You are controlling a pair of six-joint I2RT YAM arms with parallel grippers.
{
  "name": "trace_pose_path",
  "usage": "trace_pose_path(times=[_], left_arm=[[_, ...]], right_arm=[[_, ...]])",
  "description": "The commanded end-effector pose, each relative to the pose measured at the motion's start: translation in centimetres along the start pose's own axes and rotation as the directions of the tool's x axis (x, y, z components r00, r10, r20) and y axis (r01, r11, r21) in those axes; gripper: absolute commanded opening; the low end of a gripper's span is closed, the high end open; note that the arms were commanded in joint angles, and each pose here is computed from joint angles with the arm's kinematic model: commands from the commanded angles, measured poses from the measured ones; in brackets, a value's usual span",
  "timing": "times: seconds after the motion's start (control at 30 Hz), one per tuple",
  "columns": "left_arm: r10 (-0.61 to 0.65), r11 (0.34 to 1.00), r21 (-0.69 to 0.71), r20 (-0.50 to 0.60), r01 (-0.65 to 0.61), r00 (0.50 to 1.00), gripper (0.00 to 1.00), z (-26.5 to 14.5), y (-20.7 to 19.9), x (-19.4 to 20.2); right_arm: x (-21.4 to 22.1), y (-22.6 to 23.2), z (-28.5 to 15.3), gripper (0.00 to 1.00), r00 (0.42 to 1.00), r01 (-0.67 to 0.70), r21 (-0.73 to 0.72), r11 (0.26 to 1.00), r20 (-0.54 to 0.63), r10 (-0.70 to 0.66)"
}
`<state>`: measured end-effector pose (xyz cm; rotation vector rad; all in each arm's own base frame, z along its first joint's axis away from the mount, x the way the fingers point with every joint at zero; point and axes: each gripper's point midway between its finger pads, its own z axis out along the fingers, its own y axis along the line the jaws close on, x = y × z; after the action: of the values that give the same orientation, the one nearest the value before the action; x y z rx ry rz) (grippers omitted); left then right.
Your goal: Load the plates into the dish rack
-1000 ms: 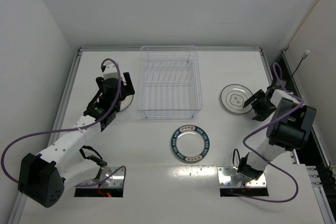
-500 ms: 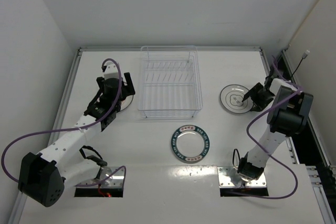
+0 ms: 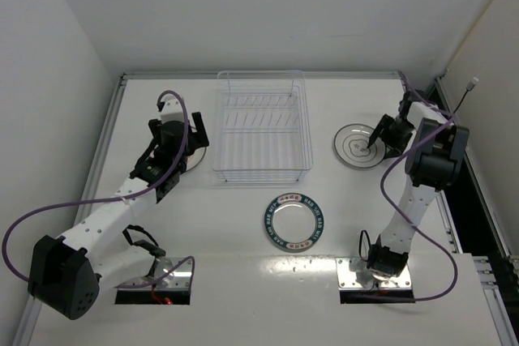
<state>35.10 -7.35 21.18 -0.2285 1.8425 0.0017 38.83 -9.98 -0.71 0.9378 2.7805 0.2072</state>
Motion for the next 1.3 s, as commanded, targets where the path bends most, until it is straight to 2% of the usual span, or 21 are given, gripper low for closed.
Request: trace_pose_path(times=[0.0,0.07,0.17,0.37,0.43,0.47,0.5,0.73,0.97,1.27], left_arm=[[-0.01,1.0,-0.001,0.019,0.01,1.0,0.79,0.0,-0.2,-0.3],[-0.005,1.0,-0.003,0.011,0.005,1.0,0.8,0.2,-0.2,0.0],[-0.005,1.0,-0.003,0.011,0.005,1.0,0.8,0.2,-0.2,0.0],[-0.005,1.0,-0.003,0.011,0.005,1.0,0.82,0.2,-0.2,0.0],[-0.005,1.0,-0.003,0.011,0.005,1.0,0.82,0.2,-0.2,0.0],[-0.005,1.0,-0.012,0.014,0.005,1.0,0.82,0.2,-0.1,0.0],[-0.005,1.0,-0.012,0.014,0.005,1.0,0.82,0.2,-0.1,0.0],[-0.002,1.0,-0.012,0.015,0.003,1.0,0.83,0.1,-0.2,0.0],[-0.002,1.0,-0.021,0.018,0.003,1.0,0.83,0.1,-0.1,-0.1],[0.005,1.0,-0.023,0.012,-0.005,1.0,0.83,0.0,-0.1,0.4]], right_arm=[[0.3,1.1,-0.3,0.61,0.992,0.121,0.023,0.992,-0.037,-0.12],[0.1,1.0,-0.4,0.61,0.993,0.116,0.026,0.993,-0.005,-0.115],[0.4,1.6,-0.5,0.51,0.994,0.108,-0.011,0.994,-0.002,-0.108],[0.7,2.2,-0.4,0.24,0.994,0.105,-0.048,0.993,-0.024,-0.107],[0.7,2.2,-0.4,0.12,0.994,0.105,-0.048,0.993,-0.024,-0.107],[0.8,2.2,-0.2,0.02,0.994,0.105,-0.048,0.993,-0.024,-0.107],[0.9,2.3,-0.2,0.0,0.994,0.105,-0.058,0.993,-0.027,-0.107],[2.1,2.3,-1.1,0.0,0.997,0.083,-0.158,0.984,0.012,-0.082],[1.7,3.9,-5.2,0.0,0.987,0.074,-0.215,0.974,0.154,-0.041],[1.8,6.3,-11.7,0.0,0.939,0.112,-0.312,0.944,0.345,0.003]])
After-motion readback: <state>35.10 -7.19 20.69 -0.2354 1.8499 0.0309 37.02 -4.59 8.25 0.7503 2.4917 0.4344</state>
